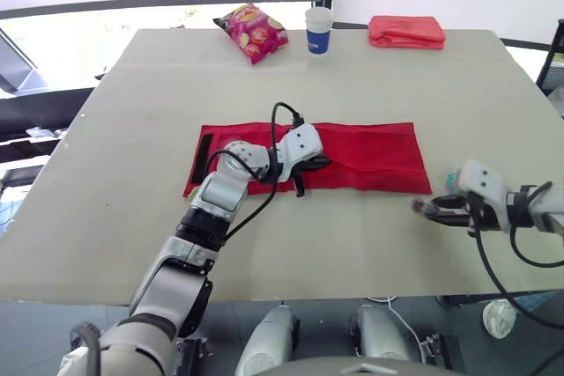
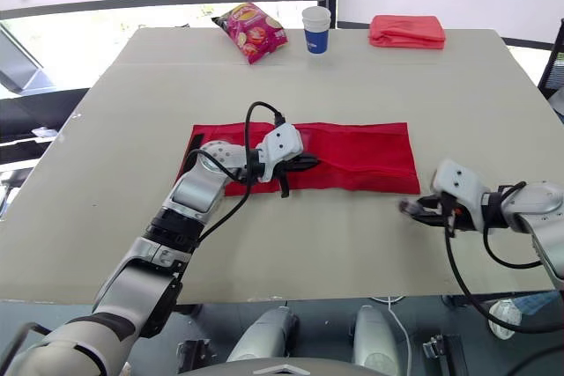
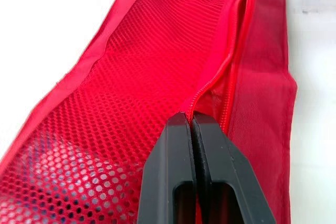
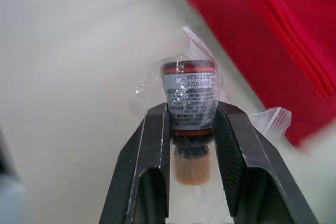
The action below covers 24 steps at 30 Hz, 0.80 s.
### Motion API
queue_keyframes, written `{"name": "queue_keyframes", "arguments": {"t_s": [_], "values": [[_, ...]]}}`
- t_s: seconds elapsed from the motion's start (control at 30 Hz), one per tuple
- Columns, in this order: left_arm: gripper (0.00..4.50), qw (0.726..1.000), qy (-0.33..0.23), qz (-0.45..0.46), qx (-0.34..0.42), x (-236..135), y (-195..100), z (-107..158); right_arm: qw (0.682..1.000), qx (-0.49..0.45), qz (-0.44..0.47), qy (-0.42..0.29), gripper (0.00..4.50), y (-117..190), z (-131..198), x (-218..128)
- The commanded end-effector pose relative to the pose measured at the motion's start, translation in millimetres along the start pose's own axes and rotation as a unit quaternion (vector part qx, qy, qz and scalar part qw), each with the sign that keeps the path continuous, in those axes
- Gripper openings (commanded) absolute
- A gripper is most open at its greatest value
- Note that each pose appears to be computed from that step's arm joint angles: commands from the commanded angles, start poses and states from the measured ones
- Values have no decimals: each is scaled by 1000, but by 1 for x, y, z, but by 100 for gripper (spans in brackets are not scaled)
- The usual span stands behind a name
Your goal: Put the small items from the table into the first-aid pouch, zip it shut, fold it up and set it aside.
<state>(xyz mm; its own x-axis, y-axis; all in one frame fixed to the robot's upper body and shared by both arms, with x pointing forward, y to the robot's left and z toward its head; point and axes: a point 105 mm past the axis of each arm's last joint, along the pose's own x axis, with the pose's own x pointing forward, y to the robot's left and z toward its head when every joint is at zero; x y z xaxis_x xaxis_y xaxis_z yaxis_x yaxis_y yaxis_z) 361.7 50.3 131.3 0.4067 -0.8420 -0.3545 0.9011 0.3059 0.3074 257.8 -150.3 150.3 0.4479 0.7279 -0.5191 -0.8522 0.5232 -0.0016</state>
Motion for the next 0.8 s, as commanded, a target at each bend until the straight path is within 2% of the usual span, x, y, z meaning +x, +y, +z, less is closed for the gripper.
{"name": "queue_keyframes", "arguments": {"t_s": [0.03, 0.17, 0.37, 0.57, 0.8], "values": [[0, 999, -33, -7, -8, -1, -1, 21, 993, 95, -57, -28, 72, 4, 17, 30], [0, 999, -40, -22, -15, 4, -7, 29, 974, 181, -126, -44, 72, -8, 28, 62], [0, 998, -48, -31, -24, 7, -11, 37, 963, 227, -142, -38, 72, -4, 30, 85], [0, 997, -50, -41, -32, 7, -18, 38, 942, 274, -193, -33, 72, -19, 25, 92], [0, 997, -30, -52, -44, 9, -25, 26, 924, 308, -206, -95, 72, -33, 43, 100]]}}
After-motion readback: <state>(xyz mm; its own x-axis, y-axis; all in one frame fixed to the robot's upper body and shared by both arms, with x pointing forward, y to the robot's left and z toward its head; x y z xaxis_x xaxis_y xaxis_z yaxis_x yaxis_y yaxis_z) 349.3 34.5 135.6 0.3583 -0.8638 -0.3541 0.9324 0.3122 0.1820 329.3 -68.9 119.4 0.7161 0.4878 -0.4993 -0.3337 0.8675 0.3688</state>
